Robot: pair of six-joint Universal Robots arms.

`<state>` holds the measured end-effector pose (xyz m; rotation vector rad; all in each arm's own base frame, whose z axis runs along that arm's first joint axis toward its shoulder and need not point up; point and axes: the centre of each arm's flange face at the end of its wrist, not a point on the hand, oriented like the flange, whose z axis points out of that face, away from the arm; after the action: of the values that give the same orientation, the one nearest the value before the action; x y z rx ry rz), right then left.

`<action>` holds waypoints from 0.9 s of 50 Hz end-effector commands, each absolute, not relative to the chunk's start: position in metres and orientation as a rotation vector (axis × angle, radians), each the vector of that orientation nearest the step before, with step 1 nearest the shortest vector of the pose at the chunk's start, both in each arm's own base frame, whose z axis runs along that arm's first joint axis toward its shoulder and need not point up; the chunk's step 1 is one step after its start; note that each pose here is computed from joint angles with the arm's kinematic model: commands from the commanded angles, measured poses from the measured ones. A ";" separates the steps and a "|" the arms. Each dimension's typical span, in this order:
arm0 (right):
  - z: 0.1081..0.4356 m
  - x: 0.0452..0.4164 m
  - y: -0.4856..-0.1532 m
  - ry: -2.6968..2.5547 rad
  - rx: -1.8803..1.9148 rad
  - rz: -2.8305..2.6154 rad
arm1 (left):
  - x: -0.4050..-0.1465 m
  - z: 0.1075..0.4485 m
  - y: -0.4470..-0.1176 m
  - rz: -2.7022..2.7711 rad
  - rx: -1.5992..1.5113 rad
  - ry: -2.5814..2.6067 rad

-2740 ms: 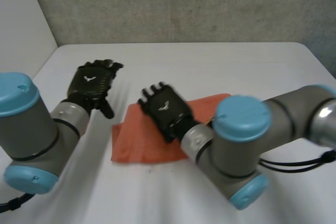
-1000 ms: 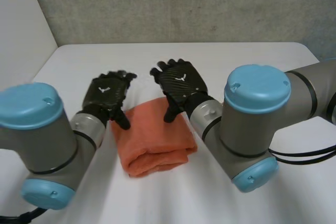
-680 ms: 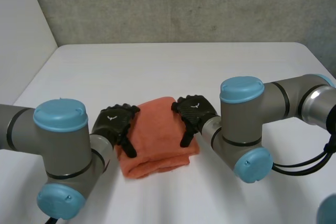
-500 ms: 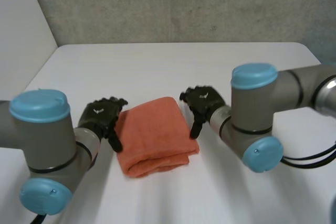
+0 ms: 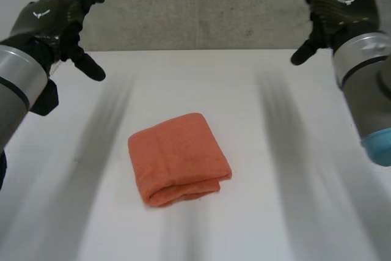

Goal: Fold the laundry

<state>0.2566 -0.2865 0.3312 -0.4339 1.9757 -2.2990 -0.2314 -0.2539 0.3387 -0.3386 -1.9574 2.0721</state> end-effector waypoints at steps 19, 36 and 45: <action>0.331 0.250 -0.283 2.013 -0.445 -2.274 | -0.236 0.359 -0.261 2.063 -0.298 -1.853; 0.323 0.252 -0.283 2.030 -0.464 -2.251 | -0.242 0.354 -0.261 2.027 -0.324 -1.853; 0.321 0.253 -0.283 2.030 -0.467 -2.248 | -0.242 0.352 -0.257 2.019 -0.329 -1.858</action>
<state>0.2520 -0.2830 0.3218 -0.4645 2.0320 -2.2492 -0.2415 -0.2602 0.3531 -0.3215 -1.8554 2.0252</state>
